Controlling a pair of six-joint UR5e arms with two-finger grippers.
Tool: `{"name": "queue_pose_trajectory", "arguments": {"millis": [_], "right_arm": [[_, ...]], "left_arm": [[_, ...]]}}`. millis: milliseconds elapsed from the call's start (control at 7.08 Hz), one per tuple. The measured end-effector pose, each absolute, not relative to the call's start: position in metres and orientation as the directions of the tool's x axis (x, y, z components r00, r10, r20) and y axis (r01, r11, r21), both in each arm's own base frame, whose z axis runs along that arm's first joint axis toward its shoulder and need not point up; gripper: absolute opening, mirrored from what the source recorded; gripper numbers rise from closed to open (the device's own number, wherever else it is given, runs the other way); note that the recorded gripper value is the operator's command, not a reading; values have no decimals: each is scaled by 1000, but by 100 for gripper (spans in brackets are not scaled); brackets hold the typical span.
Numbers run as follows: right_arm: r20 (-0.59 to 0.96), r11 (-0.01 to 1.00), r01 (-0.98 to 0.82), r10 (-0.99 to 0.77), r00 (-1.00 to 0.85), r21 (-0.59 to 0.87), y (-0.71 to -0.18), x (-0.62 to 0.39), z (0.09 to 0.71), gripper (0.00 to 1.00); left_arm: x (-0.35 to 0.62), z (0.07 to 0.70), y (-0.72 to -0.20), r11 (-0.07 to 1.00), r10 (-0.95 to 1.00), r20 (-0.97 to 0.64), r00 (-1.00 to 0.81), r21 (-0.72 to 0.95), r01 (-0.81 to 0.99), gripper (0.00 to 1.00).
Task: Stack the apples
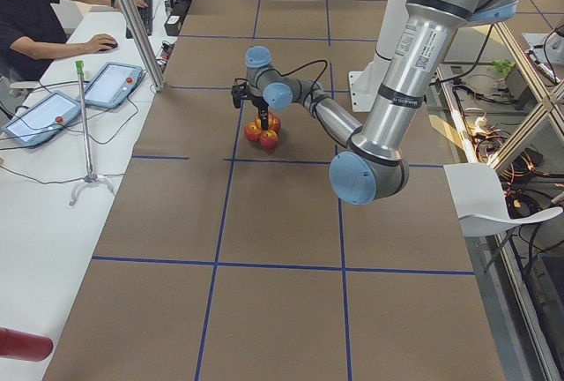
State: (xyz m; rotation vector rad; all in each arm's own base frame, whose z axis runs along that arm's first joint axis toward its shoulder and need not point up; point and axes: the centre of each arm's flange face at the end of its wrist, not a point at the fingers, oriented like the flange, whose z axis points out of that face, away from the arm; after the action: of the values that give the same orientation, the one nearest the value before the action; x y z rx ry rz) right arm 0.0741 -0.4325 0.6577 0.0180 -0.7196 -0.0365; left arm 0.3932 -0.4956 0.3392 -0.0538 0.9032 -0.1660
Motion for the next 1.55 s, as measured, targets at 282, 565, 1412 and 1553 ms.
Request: {"name": "queue_pose_trajectory", "arguments": {"millis": [282,565,1412,1553], "right_arm": [[659,999,27,-39,751,29,-432,74,658,100],[659,999,27,-39,751,28,-432,74,658,100],[659,999,27,-40,751,29,-433,74,657,100],[659,999,27,-39,751,29,-433,74,658,100]], "left_arm": [[395,341,-495,986,-166,-775,610,-117,119,100],[395,340,-495,986,-162,-777,609,-114,118,100],[315,311,-515,979,-160,-796,583,-53,197,100],[292,309,-519,979,-146,-790,596,-28,203,100]]}}
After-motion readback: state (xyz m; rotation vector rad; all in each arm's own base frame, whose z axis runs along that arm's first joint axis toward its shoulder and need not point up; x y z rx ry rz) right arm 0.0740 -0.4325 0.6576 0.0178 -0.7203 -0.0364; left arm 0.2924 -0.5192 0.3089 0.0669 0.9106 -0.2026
